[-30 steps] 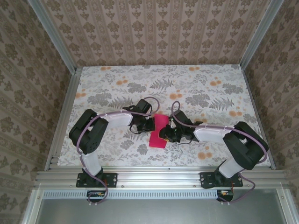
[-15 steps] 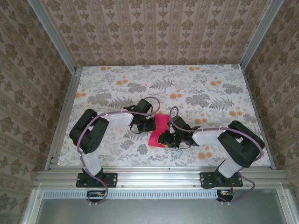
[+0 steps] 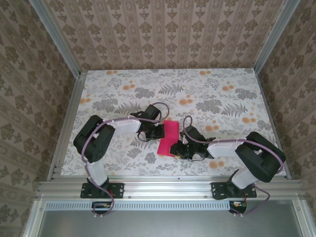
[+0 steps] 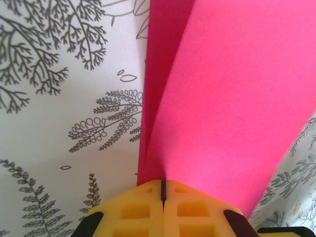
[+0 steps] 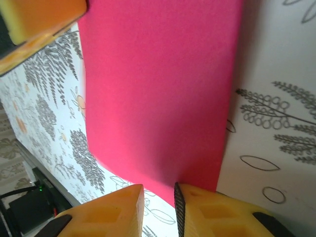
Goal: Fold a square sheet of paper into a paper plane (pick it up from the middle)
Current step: Fold the square sheet of paper in half at the center of the table.
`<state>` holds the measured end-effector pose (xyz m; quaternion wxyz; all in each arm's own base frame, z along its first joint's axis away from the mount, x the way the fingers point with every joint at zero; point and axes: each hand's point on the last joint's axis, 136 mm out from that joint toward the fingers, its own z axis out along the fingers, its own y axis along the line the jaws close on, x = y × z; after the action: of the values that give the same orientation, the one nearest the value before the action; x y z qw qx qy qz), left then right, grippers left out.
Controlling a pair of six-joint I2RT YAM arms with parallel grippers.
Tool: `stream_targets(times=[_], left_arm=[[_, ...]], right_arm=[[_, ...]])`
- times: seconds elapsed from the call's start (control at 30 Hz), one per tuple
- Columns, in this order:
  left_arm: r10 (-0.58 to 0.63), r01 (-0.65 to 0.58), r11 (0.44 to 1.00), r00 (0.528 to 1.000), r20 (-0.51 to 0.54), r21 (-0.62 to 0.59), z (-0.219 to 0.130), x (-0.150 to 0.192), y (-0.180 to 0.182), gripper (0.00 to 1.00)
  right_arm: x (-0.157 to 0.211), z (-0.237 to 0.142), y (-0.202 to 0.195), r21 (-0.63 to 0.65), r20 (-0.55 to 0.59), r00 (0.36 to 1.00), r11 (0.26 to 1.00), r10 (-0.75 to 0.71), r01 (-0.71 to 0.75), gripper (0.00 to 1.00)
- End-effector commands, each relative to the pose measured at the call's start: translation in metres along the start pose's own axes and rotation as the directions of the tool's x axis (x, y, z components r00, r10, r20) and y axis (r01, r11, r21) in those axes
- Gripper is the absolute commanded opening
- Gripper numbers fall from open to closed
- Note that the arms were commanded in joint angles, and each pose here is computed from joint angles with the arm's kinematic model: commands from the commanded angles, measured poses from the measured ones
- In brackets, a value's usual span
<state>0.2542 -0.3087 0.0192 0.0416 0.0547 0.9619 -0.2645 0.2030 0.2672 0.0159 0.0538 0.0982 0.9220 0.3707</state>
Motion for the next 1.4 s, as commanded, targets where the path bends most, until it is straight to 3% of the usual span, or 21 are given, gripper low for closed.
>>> stream_targets(times=[0.0, 0.27, 0.43, 0.63, 0.8, 1.13, 1.37], left_arm=[[-0.005, -0.002, 0.996, 0.997, -0.073, -0.094, 0.011, 0.019, 0.023, 0.00], [-0.004, -0.004, 0.995, 0.997, -0.073, -0.101, 0.009, 0.019, 0.024, 0.00], [0.002, -0.010, 0.995, 0.997, -0.076, -0.102, 0.009, 0.020, 0.023, 0.00], [0.003, -0.010, 0.995, 0.997, -0.076, -0.101, 0.009, 0.019, 0.022, 0.00], [0.010, -0.018, 0.994, 0.997, -0.076, -0.107, 0.008, 0.020, 0.022, 0.00], [0.012, -0.021, 0.993, 0.997, -0.076, -0.118, 0.007, 0.019, 0.023, 0.00], [0.015, -0.024, 0.993, 0.997, -0.076, -0.119, 0.006, 0.020, 0.022, 0.00]], right_arm=[[0.014, 0.006, -0.035, 0.091, -0.019, 0.998, 0.994, 0.065, -0.063, 0.26], [-0.041, -0.035, 0.011, 0.099, 0.138, 0.988, 0.994, -0.065, 0.051, 0.27], [-0.076, -0.034, 0.023, -0.002, 0.164, 0.986, 0.999, -0.038, 0.039, 0.27], [-0.077, -0.007, 0.015, -0.035, 0.102, 0.995, 0.999, -0.002, 0.005, 0.26], [-0.068, 0.005, -0.026, 0.076, 0.094, 0.994, 0.995, 0.052, -0.059, 0.26], [-0.099, -0.025, 0.040, -0.043, 0.147, 0.989, 0.998, -0.034, 0.040, 0.27], [-0.110, -0.005, 0.017, 0.043, 0.124, 0.992, 0.999, -0.014, 0.009, 0.27]])
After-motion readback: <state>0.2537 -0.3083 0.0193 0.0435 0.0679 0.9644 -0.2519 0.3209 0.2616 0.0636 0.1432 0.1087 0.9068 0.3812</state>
